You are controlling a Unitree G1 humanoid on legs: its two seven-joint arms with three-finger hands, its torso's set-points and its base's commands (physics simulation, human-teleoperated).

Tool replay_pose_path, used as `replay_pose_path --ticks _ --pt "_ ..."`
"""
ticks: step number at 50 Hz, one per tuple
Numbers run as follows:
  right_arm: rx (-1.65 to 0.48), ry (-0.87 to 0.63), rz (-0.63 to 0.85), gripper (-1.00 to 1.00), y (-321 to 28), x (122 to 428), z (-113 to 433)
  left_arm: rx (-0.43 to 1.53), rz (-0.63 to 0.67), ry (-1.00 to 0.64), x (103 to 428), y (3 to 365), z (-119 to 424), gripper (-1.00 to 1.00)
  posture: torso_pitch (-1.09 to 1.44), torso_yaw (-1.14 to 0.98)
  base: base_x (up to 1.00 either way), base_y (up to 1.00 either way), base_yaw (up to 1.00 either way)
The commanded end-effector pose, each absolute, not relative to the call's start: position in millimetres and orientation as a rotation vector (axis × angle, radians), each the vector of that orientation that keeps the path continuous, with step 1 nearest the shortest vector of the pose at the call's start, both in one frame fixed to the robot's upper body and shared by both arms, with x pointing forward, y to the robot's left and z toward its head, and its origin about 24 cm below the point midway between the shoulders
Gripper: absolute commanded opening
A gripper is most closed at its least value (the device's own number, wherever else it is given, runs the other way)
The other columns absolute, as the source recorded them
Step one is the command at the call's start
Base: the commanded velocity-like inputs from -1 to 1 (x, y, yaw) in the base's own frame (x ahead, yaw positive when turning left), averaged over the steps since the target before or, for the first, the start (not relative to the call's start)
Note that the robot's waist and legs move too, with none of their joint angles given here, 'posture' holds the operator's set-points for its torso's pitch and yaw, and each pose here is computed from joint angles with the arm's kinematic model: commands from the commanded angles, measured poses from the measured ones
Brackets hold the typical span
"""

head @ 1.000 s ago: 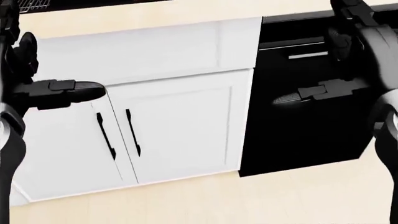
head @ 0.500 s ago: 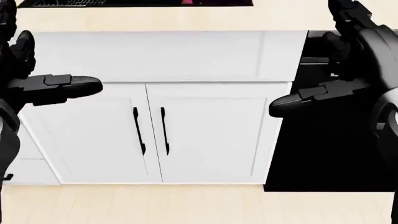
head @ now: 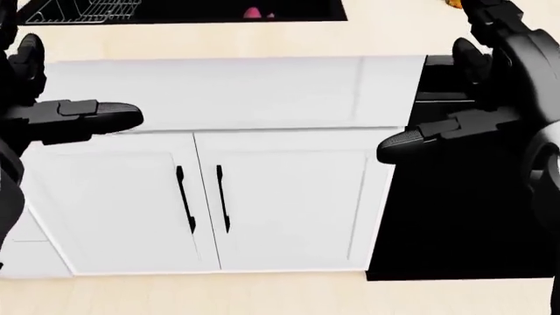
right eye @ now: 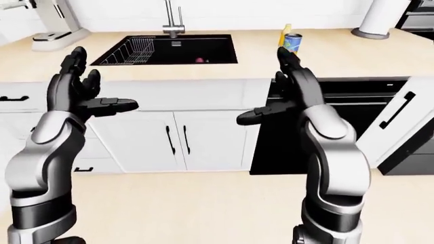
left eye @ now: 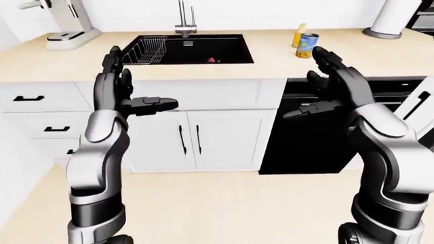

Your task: Turn the sink spout to the right.

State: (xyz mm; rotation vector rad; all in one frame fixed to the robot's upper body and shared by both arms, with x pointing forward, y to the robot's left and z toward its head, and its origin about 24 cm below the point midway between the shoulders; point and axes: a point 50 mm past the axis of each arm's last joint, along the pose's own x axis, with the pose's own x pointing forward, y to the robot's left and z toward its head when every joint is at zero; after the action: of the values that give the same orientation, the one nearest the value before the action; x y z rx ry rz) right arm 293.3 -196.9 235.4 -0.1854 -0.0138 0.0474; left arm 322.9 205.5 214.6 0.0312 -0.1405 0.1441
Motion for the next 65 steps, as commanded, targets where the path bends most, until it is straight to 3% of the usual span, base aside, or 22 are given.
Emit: replay_pose_path --ticks 1,31,65 --pt "-0.200 -0.095 0.059 1.00 -193 291 250 0.040 0.162 -0.240 318 208 235 1.00 0.00 0.00 0.21 0.00 0.00" --pt "-0.194 -0.097 0.064 1.00 -194 288 250 0.038 0.161 -0.239 317 208 236 1.00 0.00 0.00 0.36 0.00 0.00" --pt "-0.198 -0.121 0.079 1.00 -192 285 256 0.044 0.236 -0.246 329 241 257 1.00 0.00 0.00 0.23 0.00 0.00"
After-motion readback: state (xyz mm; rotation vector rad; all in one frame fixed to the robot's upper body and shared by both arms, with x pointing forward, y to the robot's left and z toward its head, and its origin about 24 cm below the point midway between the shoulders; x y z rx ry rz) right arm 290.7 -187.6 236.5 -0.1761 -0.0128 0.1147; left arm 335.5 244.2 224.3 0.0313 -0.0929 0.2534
